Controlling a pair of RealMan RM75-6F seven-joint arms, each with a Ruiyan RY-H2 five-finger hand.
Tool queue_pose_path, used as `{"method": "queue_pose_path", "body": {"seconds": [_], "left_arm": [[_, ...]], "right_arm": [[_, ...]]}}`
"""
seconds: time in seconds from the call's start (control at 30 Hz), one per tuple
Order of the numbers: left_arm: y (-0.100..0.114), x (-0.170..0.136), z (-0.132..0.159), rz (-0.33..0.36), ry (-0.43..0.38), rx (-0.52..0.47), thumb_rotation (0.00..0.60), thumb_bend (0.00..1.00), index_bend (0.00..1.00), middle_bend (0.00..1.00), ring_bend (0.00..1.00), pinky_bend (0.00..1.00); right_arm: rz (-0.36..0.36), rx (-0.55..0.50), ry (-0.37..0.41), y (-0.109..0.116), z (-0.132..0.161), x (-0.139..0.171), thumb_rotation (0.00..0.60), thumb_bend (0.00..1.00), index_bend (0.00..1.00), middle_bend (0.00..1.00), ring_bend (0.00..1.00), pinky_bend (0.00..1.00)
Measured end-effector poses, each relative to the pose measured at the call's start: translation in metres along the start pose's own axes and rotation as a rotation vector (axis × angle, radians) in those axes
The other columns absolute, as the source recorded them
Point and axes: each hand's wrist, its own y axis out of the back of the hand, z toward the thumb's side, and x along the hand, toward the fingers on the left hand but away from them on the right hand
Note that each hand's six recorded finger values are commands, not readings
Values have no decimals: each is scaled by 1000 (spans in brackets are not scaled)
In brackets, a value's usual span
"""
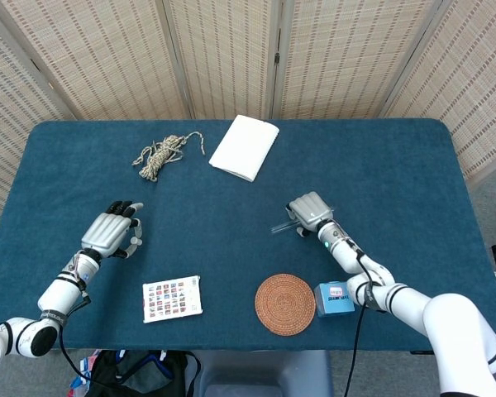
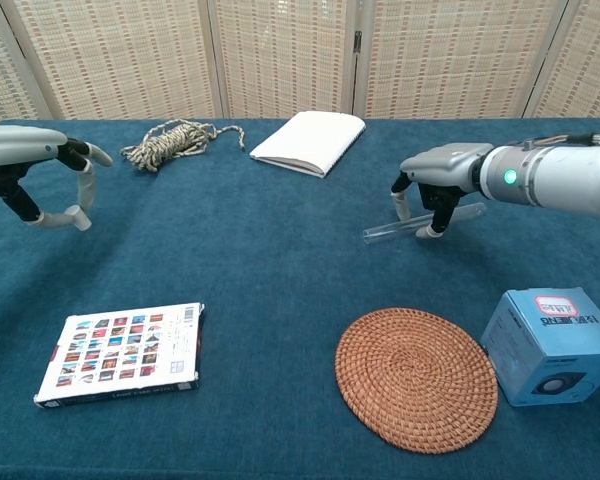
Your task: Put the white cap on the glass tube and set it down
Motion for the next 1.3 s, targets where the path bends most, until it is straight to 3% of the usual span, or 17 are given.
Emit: {"method": "queue_pose_path", "body": {"seconds": [0.57,0.87,1.13,1.3], "left_arm": [[0,1,0,-5,3,2,600,385,525,48,0,0],[4,2,-5,3,15,-9,600,397,527,48,0,0],[18,2,-8,26,21,-58,600,397,528,48,1,0],[32,2,-9,45,23,-155,600,397,538,55,6,0]], "right_arm": [[8,5,8,0,5,-4,600,312,493,1000,1000,1000],[-1,-8,6,2,7,-6,600,418,627,1000,1000,1000],[-52,-77,13,15,6,-1,600,510,736,1000,1000,1000],[-109,-158,32,31,7,9,600,522,771,1000,1000,1000]]}}
